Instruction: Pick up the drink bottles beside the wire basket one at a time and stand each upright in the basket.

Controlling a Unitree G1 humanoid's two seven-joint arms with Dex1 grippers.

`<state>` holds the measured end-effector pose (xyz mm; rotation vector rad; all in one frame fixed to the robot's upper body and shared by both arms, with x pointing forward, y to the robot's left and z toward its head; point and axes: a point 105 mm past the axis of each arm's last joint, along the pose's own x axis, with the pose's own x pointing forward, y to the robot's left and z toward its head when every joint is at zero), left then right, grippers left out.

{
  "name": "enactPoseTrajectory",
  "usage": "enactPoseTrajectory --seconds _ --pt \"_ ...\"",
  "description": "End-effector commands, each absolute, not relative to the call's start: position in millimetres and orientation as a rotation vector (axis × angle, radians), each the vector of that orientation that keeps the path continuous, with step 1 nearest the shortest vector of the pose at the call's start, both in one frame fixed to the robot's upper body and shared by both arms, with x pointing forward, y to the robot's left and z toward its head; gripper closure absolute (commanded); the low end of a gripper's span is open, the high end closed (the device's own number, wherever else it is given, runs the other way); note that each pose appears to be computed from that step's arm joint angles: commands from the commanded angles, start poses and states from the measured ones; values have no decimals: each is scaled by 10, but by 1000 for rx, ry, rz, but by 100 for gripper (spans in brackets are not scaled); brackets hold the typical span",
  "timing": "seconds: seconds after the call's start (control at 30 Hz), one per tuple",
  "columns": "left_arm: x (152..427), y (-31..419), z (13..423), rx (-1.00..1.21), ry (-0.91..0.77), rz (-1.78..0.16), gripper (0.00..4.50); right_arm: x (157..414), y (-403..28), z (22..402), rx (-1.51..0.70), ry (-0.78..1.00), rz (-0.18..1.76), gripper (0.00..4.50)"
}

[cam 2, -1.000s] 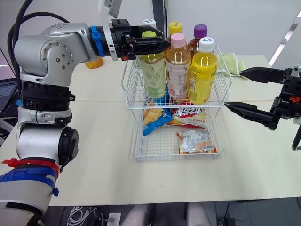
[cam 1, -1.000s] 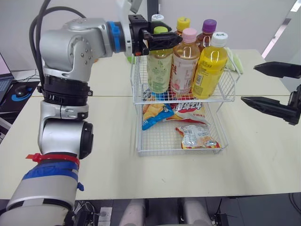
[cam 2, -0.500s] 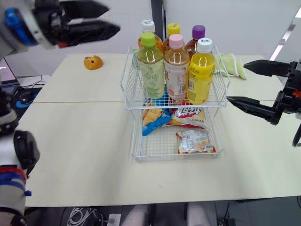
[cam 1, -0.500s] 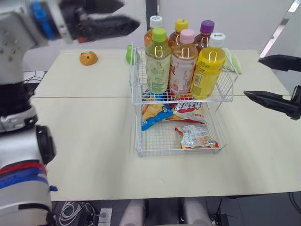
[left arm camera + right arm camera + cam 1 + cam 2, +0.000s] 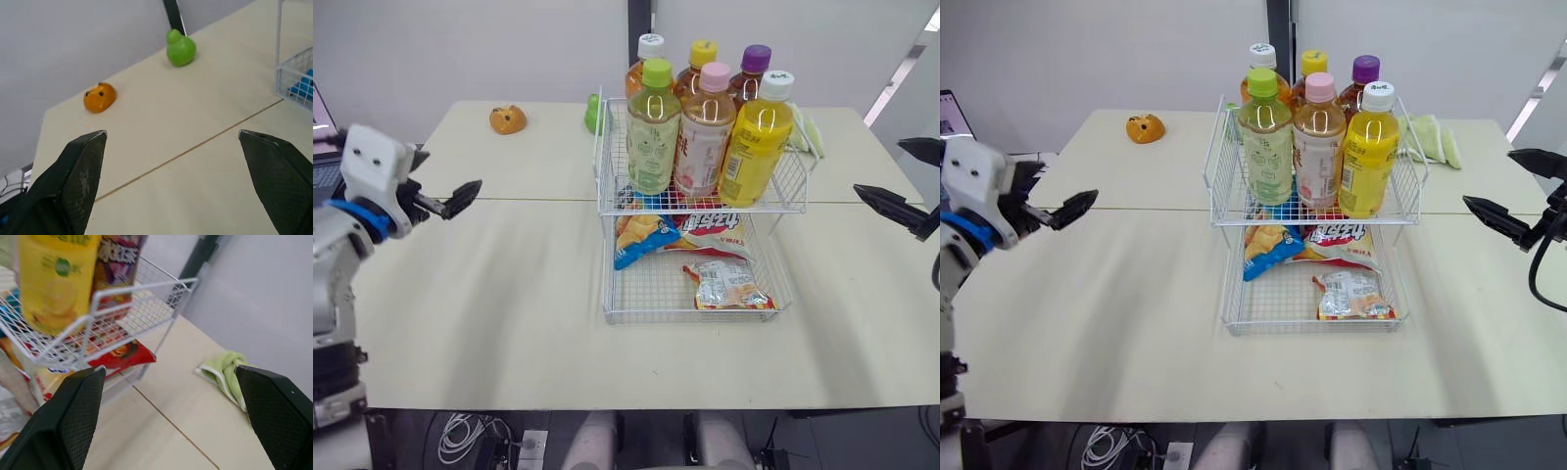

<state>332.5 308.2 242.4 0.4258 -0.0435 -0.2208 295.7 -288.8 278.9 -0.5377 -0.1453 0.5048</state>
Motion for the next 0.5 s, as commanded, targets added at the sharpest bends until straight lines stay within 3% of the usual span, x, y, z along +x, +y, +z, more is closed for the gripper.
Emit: enactPoseTrajectory --seconds 0.03,0.27,0.5 --pt "3272 3215 2490 389 -129 -120 3 3012 -3086 2717 -609 -191 374 0" --pt "3263 3347 1870 348 -62 -16 3 3174 -3439 2279 -616 -196 159 0" --pt "3291 3402 1696 313 -80 22 3 3296 -3520 2097 -603 -189 108 0"
